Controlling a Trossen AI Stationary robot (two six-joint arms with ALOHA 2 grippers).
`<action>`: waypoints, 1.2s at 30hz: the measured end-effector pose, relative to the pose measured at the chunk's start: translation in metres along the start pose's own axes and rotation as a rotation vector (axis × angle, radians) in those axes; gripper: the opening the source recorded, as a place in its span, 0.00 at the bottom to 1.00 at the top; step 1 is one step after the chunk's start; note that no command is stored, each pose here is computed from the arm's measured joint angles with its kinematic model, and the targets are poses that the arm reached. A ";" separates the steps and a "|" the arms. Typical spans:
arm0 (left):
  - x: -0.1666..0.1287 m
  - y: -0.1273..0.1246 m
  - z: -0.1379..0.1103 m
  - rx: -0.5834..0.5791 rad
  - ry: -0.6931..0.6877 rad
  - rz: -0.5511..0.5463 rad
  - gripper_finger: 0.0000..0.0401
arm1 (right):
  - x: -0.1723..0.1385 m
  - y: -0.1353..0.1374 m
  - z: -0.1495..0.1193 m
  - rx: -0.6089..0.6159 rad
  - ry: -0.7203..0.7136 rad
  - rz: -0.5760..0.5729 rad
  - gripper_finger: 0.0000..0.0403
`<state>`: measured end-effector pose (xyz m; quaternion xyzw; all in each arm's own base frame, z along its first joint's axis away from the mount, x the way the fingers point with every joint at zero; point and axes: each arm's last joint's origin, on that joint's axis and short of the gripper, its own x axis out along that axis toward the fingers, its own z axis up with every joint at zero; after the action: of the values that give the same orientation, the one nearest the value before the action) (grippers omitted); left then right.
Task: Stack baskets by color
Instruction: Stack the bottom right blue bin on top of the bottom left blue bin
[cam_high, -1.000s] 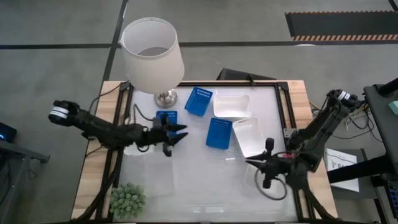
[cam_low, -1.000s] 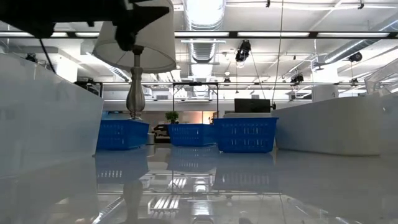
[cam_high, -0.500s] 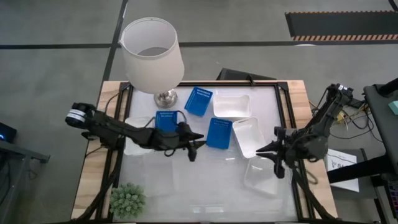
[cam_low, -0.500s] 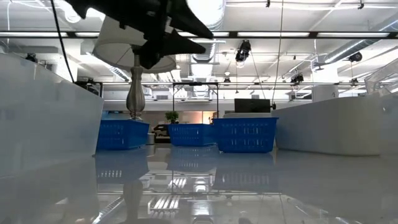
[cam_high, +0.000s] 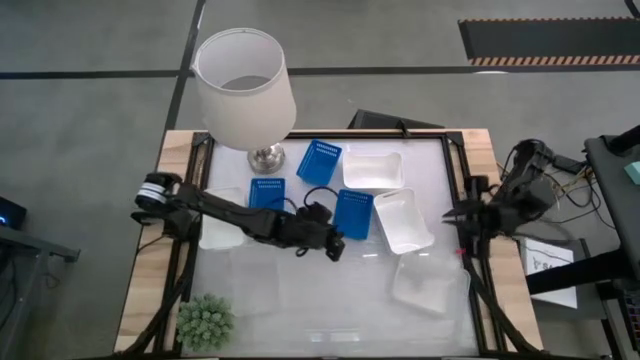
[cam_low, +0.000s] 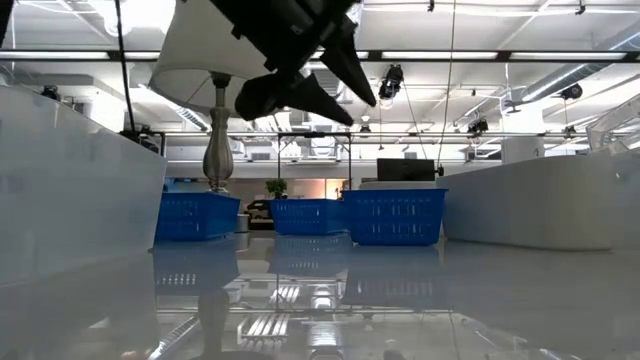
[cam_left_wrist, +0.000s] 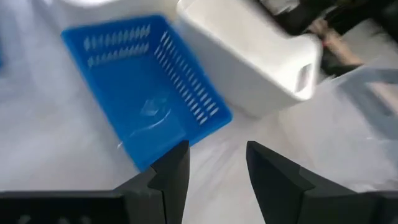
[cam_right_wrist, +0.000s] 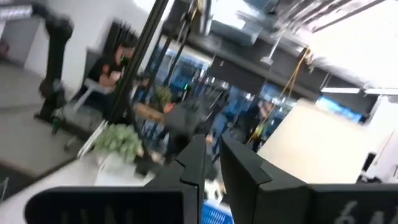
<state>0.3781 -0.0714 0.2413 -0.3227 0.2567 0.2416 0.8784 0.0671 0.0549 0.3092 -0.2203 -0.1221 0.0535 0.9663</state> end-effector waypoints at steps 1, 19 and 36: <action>0.002 -0.003 0.001 -0.008 0.013 0.018 0.36 | -0.001 -0.002 0.001 -0.001 -0.009 -0.006 0.09; 0.044 -0.013 0.024 -0.039 0.117 0.260 0.36 | -0.020 -0.022 -0.001 -0.041 -0.054 -0.059 0.09; 0.055 0.013 0.031 -0.054 0.050 0.369 0.36 | -0.023 -0.024 -0.003 -0.041 -0.051 -0.055 0.09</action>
<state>0.4209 -0.0270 0.2224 -0.2994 0.3268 0.3971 0.8037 0.0472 0.0290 0.3122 -0.2353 -0.1539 0.0303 0.9592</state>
